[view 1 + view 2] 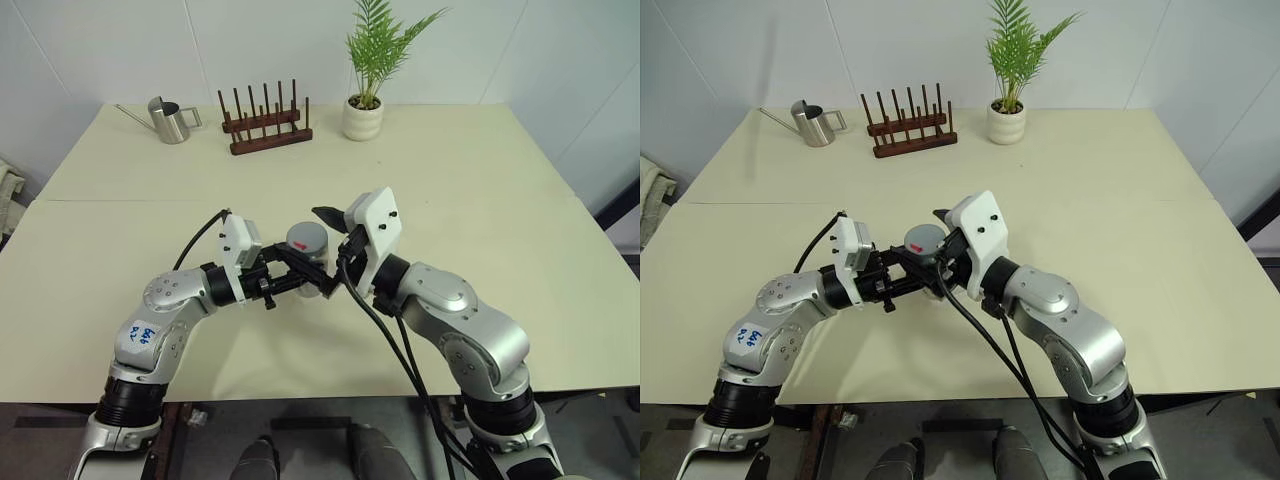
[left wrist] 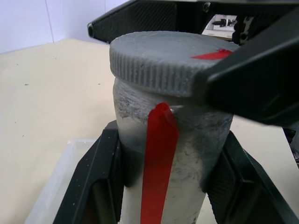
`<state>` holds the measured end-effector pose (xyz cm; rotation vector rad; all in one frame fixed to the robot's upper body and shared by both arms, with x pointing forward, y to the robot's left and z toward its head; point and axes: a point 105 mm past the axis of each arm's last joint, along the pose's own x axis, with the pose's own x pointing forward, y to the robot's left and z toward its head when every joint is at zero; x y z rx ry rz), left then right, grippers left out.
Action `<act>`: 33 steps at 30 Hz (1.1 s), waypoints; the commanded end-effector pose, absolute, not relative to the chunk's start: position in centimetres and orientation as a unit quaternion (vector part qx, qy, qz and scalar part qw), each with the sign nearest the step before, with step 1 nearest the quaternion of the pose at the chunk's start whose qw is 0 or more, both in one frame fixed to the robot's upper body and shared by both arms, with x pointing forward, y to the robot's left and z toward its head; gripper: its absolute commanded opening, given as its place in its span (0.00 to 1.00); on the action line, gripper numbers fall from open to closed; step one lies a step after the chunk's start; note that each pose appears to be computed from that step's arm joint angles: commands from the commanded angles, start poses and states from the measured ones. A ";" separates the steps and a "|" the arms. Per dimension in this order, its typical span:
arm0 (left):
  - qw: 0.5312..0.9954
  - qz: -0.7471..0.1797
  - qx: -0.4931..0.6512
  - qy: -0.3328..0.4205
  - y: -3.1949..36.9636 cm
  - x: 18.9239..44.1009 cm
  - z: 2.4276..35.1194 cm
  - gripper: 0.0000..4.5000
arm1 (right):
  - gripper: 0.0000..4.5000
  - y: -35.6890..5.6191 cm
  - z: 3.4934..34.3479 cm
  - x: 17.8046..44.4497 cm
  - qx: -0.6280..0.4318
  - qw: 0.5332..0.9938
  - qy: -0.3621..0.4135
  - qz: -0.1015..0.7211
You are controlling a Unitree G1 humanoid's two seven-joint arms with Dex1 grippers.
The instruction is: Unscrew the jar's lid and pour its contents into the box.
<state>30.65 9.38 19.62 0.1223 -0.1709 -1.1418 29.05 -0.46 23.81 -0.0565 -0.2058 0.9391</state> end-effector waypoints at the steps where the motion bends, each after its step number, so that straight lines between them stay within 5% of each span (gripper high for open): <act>1: 0.830 -0.545 0.067 -0.103 9.1 30.6 20.6 0.42 | 1.00 -0.3 25.0 28.4 -0.029 0.878 -0.127 0.462; 9: 0.831 -0.541 0.068 -0.104 9.2 30.8 20.7 0.42 | 0.57 -0.2 25.3 28.4 -0.030 0.873 -0.131 0.469; 33: 0.737 -0.666 0.081 -0.075 10.6 30.6 21.1 0.42 | 0.57 0.3 25.8 23.9 -0.104 0.707 -0.135 0.687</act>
